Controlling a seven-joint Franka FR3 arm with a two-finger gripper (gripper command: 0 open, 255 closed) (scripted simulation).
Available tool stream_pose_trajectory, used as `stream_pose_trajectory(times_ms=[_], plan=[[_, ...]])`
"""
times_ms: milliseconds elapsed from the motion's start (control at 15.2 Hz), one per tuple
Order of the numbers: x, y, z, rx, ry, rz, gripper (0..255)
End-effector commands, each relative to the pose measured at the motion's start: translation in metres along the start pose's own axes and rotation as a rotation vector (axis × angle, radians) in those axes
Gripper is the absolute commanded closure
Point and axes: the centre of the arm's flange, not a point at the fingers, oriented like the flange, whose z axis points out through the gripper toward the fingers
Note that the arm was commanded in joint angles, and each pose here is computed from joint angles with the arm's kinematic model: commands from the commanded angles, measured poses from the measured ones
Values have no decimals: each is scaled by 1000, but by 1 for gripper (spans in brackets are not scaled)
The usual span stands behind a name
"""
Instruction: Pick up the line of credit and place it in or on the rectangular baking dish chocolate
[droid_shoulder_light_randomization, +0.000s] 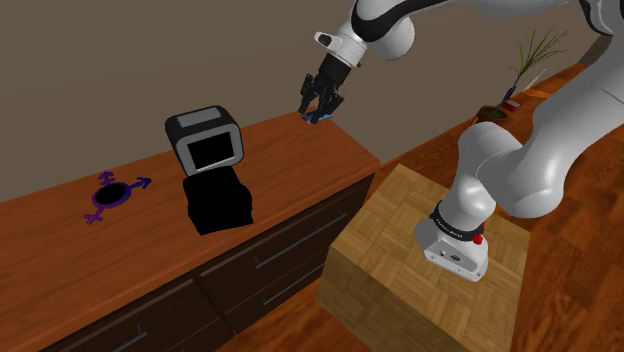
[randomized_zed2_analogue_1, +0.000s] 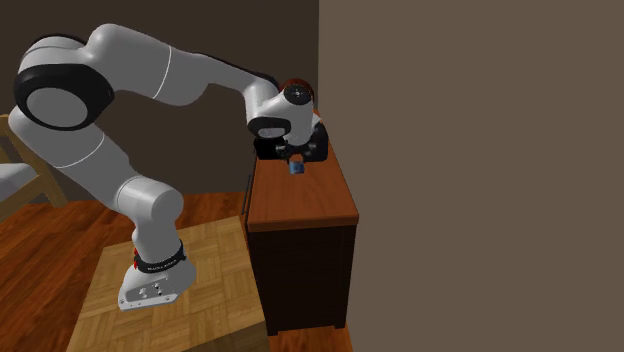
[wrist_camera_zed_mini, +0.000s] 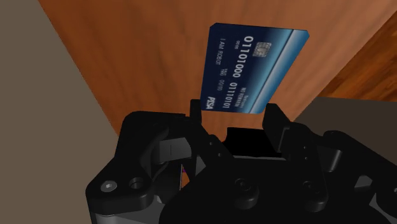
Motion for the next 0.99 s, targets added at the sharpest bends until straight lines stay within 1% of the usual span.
stream_pose_trajectory(times_ms=[0,660,924], plan=[[5,-1,-9,0,-1,0,255],[33,-1,-50,0,-1,0,255],[77,-13,-24,0,-1,0,255]])
